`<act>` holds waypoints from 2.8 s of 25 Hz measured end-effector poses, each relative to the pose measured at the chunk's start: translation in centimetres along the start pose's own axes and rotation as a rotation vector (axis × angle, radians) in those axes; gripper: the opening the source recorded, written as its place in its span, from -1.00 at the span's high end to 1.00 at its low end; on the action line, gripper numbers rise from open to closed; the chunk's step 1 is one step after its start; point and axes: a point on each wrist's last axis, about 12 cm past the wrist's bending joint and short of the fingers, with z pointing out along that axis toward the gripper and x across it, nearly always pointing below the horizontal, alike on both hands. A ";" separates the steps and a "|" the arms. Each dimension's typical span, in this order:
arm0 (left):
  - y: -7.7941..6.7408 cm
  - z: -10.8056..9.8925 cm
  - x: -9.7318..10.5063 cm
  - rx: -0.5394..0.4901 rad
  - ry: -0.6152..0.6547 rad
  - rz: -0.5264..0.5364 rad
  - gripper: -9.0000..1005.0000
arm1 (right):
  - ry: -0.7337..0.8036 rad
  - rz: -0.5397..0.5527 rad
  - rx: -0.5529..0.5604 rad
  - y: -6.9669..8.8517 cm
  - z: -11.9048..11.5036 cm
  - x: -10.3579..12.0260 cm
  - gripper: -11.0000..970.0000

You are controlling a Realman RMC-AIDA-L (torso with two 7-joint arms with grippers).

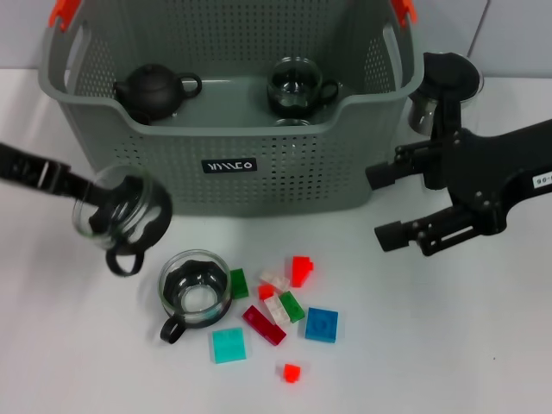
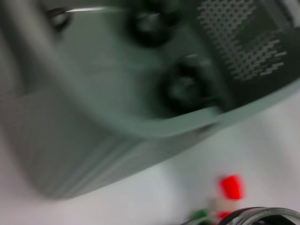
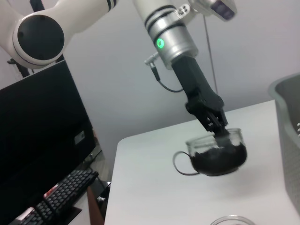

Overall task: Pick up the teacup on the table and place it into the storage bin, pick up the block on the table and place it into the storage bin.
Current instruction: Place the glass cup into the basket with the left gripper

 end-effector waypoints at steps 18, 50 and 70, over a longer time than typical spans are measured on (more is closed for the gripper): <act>-2.3 -4.0 -8.4 0.091 -0.283 0.110 0.83 | -0.092 0.039 0.042 0.0 -2.5 -0.9 -0.85; -2.3 8.3 -14.8 -0.330 -0.145 0.251 0.83 | -0.133 0.111 0.077 0.1 -4.3 -0.4 -0.85; -3.2 11.7 -14.0 -0.396 -0.075 0.336 0.83 | -0.134 0.113 0.079 0.2 -4.3 -0.1 -0.85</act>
